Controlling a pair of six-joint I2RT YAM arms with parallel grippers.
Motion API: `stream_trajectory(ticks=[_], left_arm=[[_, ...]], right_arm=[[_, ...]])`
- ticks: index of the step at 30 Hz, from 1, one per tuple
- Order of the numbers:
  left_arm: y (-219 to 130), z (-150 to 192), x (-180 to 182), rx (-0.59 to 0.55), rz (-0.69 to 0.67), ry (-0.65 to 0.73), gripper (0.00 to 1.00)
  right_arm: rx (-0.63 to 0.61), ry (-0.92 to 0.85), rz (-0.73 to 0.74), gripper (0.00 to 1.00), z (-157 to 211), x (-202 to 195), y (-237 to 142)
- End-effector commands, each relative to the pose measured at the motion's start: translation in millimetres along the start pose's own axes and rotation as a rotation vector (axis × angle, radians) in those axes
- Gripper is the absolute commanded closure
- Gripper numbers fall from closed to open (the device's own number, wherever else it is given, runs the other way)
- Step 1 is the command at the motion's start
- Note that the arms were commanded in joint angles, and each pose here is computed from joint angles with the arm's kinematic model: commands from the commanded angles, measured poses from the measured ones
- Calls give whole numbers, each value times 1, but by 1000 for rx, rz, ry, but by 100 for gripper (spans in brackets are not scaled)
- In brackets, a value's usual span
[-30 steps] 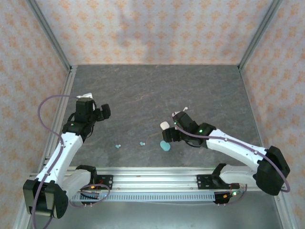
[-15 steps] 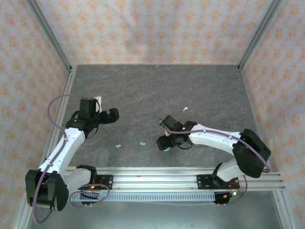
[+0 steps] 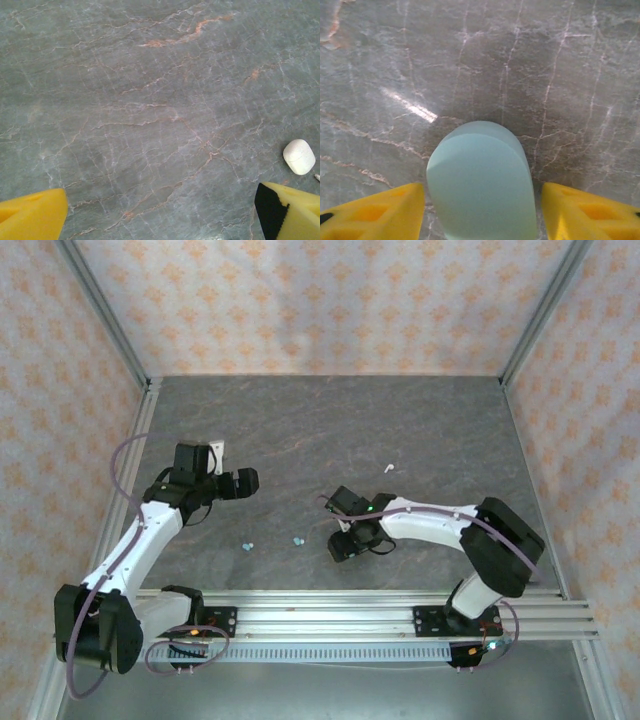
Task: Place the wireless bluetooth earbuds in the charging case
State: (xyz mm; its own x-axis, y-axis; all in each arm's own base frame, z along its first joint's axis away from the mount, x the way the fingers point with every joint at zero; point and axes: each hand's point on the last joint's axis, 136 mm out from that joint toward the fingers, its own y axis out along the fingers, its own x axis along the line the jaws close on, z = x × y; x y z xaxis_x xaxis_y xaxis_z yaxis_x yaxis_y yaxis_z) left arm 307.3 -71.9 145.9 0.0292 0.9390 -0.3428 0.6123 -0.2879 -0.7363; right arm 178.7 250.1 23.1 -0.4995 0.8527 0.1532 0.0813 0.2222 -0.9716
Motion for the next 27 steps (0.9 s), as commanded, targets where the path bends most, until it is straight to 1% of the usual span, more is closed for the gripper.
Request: stream_trajectory(ticks=[1, 5, 8, 10, 13, 17, 21, 24, 27], left_arm=[[-5, -2, -11, 16, 38, 34, 4], [-10, -6, -18, 11, 69, 37, 5], [-20, -11, -29, -4, 116, 45, 6], [-30, -15, -40, -11, 164, 39, 8], [-41, -21, -57, -3, 240, -21, 13], [-50, -21, -89, 33, 345, -100, 19], [-49, -9, -131, 137, 479, -186, 29], [-55, 1, -163, 181, 562, -158, 31], [-64, 2, -189, 201, 663, -162, 39]], right_arm=[[-12, -42, 44, 51, -5, -4, -6], [-18, -82, 48, 63, -6, -4, -14], [-23, -135, 27, 67, -9, 2, -29], [-36, -184, 19, 69, -14, 6, -46], [-68, -247, 0, 70, -26, 14, -76], [-113, -279, -87, 71, -44, 28, -114], [-180, -291, -175, 71, -60, 39, -150], [-230, -300, -219, 71, -67, 43, -174], [-263, -321, -248, 71, -69, 45, -191]])
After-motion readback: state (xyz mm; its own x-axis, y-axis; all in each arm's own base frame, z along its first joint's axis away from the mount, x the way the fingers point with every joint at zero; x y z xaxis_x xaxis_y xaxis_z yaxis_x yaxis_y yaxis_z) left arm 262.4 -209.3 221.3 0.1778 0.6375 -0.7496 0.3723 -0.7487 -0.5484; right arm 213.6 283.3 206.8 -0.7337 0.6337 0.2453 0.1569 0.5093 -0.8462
